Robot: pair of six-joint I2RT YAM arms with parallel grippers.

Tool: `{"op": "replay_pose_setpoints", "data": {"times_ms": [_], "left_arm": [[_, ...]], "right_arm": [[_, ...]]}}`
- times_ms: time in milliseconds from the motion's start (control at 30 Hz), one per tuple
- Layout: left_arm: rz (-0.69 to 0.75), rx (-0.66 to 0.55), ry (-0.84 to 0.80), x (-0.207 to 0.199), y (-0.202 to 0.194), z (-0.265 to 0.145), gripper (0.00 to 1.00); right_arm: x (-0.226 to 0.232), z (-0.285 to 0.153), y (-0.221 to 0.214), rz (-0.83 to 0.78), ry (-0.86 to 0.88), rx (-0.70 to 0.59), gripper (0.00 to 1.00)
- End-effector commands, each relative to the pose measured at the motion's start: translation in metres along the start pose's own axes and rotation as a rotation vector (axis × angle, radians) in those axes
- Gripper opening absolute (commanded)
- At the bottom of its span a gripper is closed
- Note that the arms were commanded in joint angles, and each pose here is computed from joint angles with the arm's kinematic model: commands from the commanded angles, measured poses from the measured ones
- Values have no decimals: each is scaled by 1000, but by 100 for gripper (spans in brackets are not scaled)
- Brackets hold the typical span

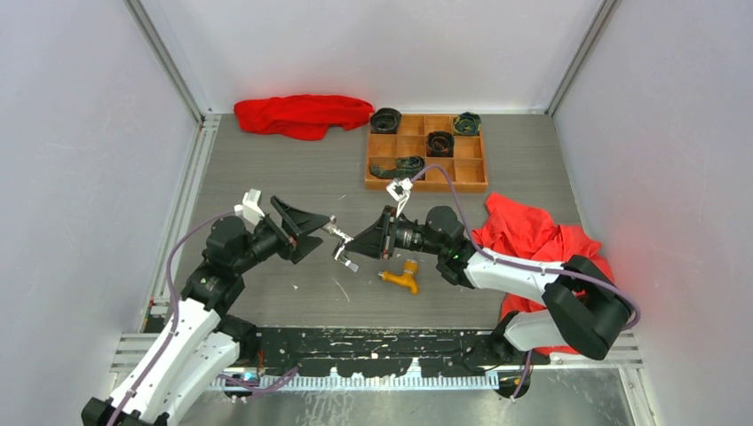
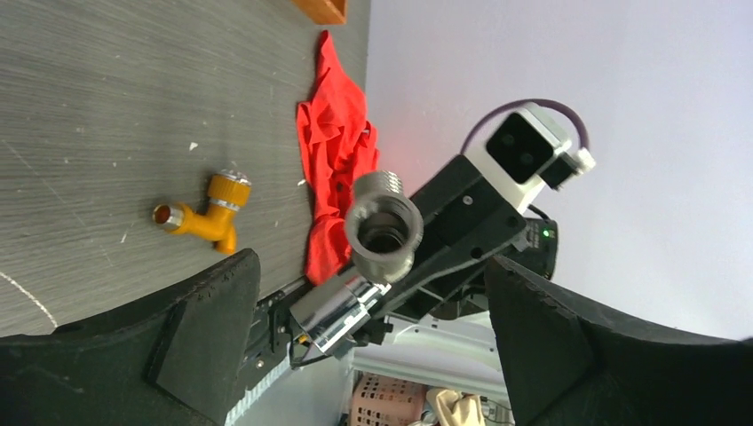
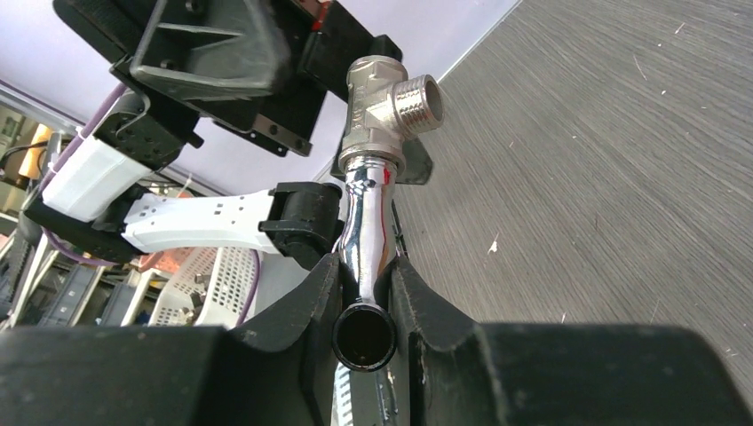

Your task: Install the water faucets

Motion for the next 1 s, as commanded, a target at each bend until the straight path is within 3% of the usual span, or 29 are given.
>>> {"op": "replay_pose_setpoints", "data": {"times_ms": [0, 300, 600, 733, 833, 900, 967], "left_arm": [[3, 1, -20, -5, 3, 10, 93], [9, 33, -37, -10, 6, 24, 60], [2, 35, -26, -7, 5, 25, 1], [14, 13, -57, -11, 8, 25, 0], [34, -26, -94, -12, 11, 25, 0], [60, -72, -119, -11, 15, 22, 0], [75, -117, -123, -7, 17, 19, 0]], "right_arm": [[21, 5, 22, -53, 97, -82, 1], [22, 6, 21, -53, 109, -65, 1], [21, 5, 18, -35, 107, -50, 1], [36, 3, 24, 128, 186, -54, 0], [41, 1, 32, 479, 243, -88, 1], [49, -4, 39, 675, 374, -106, 1], [51, -5, 43, 838, 454, -64, 1]]}}
Point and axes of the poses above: each gripper's point midway between its finger pads, its own z axis out along the fingers, its own x axis along the line the jaws close on, y = z × x, the point moved 4 cm from there along -z, back along the fingers, and after that the axes turned 3 degrees about z, right-handed, at the moved point
